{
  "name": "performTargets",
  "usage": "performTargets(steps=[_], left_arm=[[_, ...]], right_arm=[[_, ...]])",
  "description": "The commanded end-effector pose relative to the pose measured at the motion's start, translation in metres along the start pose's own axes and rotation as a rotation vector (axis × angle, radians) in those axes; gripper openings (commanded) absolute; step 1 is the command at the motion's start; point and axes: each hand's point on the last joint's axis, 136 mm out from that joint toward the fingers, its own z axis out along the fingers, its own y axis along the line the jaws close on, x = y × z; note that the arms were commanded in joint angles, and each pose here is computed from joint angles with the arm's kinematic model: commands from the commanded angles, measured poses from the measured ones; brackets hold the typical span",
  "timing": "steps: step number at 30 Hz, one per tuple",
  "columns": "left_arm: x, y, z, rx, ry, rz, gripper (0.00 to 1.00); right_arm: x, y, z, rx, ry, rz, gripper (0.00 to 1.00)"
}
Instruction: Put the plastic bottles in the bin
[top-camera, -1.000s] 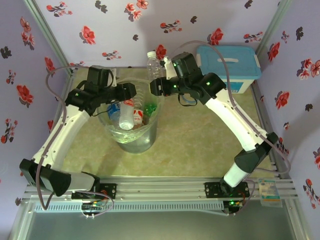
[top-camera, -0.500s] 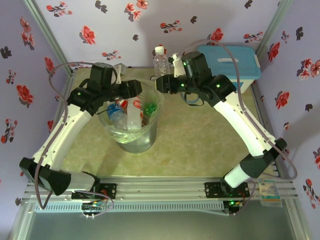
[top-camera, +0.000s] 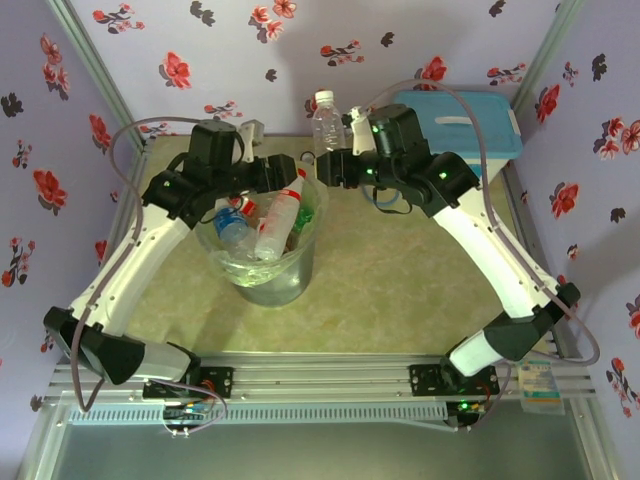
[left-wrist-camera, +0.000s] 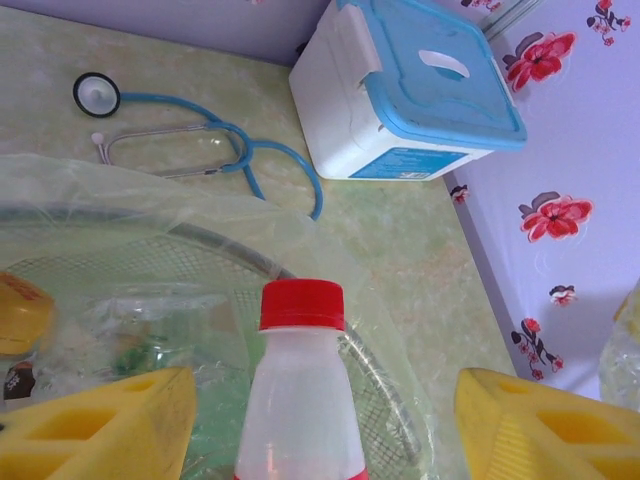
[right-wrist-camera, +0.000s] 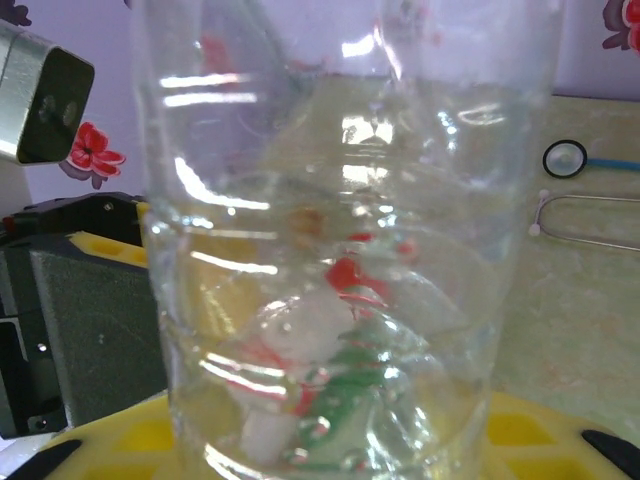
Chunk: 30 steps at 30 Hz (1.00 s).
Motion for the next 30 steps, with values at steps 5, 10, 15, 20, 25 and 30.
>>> performTargets(steps=[5,10,15,20,25,30], left_arm=[[-0.033,0.018,-0.069,-0.089,-0.16,0.025,0.72],[-0.035,0.046,-0.106,-0.16,-0.23,-0.024,0.73],[-0.033,0.051,-0.119,-0.161,-0.24,-0.054,0.7],[-0.036,0.054,-0.114,-0.152,-0.246,-0.064,0.69],[-0.033,0.063,-0.1,-0.156,-0.222,-0.077,0.69],[-0.031,0.069,-0.084,-0.146,-0.201,-0.093,0.68]], right_arm=[[0.004,0.032,0.011,-0.04,0.04,-0.054,0.41],[0.023,0.074,0.042,-0.124,0.122,-0.082,0.41],[0.045,0.105,0.072,-0.19,0.196,-0.074,0.42],[0.06,0.115,0.09,-0.182,0.247,-0.086,0.46],[0.063,0.108,0.089,-0.148,0.247,-0.113,0.62],[0.048,0.113,0.075,-0.161,0.183,-0.152,0.71]])
